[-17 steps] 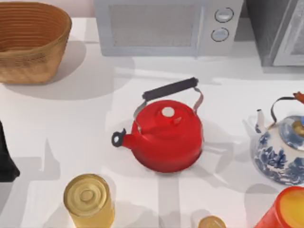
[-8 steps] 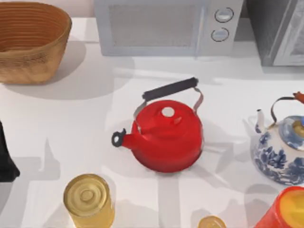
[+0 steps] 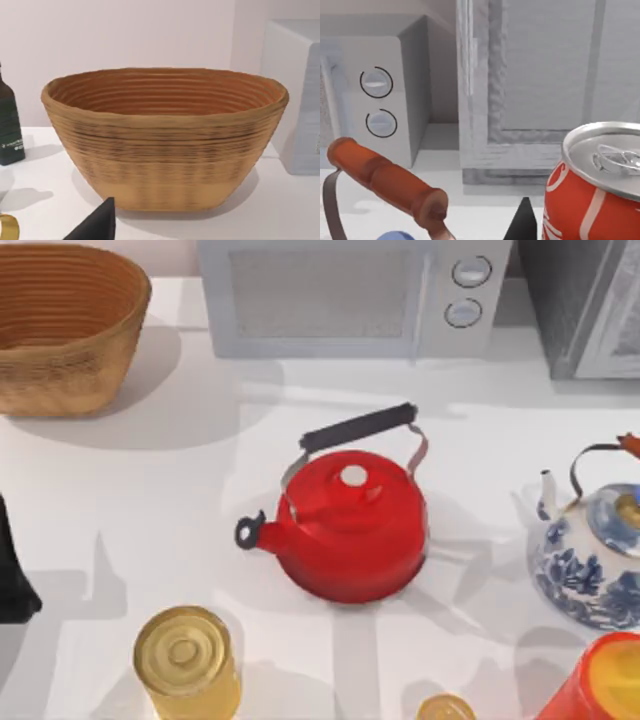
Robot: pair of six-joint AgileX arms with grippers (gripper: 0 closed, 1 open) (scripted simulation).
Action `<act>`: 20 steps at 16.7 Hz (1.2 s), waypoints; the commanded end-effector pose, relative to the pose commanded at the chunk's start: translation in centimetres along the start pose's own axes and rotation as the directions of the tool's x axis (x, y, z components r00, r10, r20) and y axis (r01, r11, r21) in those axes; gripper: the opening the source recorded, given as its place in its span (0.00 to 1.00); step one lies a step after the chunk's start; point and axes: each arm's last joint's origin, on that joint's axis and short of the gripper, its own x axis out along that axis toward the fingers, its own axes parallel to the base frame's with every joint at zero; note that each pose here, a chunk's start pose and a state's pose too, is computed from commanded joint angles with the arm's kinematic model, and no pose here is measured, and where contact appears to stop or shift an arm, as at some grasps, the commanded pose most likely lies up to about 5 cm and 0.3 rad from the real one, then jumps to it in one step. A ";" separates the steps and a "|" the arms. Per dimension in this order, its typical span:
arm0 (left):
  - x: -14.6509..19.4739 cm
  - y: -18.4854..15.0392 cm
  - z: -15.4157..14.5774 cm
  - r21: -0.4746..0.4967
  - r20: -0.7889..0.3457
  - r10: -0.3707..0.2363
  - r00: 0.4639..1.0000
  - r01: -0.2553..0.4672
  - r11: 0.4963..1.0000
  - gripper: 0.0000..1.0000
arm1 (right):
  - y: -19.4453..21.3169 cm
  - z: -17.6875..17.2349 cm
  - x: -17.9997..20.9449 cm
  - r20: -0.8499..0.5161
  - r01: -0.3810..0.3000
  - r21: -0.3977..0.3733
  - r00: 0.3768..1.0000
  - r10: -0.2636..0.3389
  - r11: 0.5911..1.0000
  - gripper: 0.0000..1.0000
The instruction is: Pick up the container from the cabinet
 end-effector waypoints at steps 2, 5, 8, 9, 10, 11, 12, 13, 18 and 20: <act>0.0 0.0 0.0 0.000 0.000 0.000 1.000 0.000 1.000 1.00 | 0.0 0.8 0.3 0.003 -0.021 -0.002 1.000 0.021 1.000 0.00; 0.0 0.0 0.0 0.000 0.000 0.000 1.000 0.000 1.000 1.00 | -0.1 2.5 1.3 0.007 -0.071 -0.005 0.997 0.071 0.997 0.00; 0.0 0.0 0.0 0.000 0.000 0.000 1.000 0.000 1.000 1.00 | -0.3 4.5 3.4 0.014 -0.137 -0.010 0.991 0.137 0.991 0.00; 0.0 0.0 0.0 0.000 0.000 0.000 1.000 0.000 1.000 1.00 | -0.5 5.1 4.4 0.017 -0.162 -0.012 0.987 0.162 0.987 0.00; 0.0 0.0 0.0 0.000 0.000 0.000 1.000 0.000 1.000 1.00 | -0.7 5.7 5.4 0.020 -0.188 -0.014 0.982 0.188 0.982 0.00; 0.0 0.0 0.0 0.000 0.000 0.000 1.000 0.000 1.000 1.00 | -0.9 6.1 6.6 0.023 -0.216 -0.017 0.976 0.216 0.976 0.00; 0.0 0.0 0.0 0.000 0.000 0.000 1.000 0.000 1.000 1.00 | -1.2 6.5 8.0 0.026 -0.244 -0.020 0.969 0.244 0.970 0.00; 0.0 0.0 0.0 0.000 0.000 0.000 1.000 0.000 1.000 1.00 | -1.5 6.7 9.4 0.030 -0.273 -0.023 0.962 0.273 0.962 0.00; 0.0 0.0 0.0 0.000 0.000 0.000 1.000 0.000 1.000 1.00 | -3.9 4.9 16.8 0.040 -0.419 -0.040 0.907 0.420 0.907 0.00; 0.0 0.0 0.0 0.000 0.000 0.000 1.000 0.000 1.000 1.00 | -5.0 2.9 19.5 0.040 -0.474 -0.045 0.879 0.476 0.879 0.00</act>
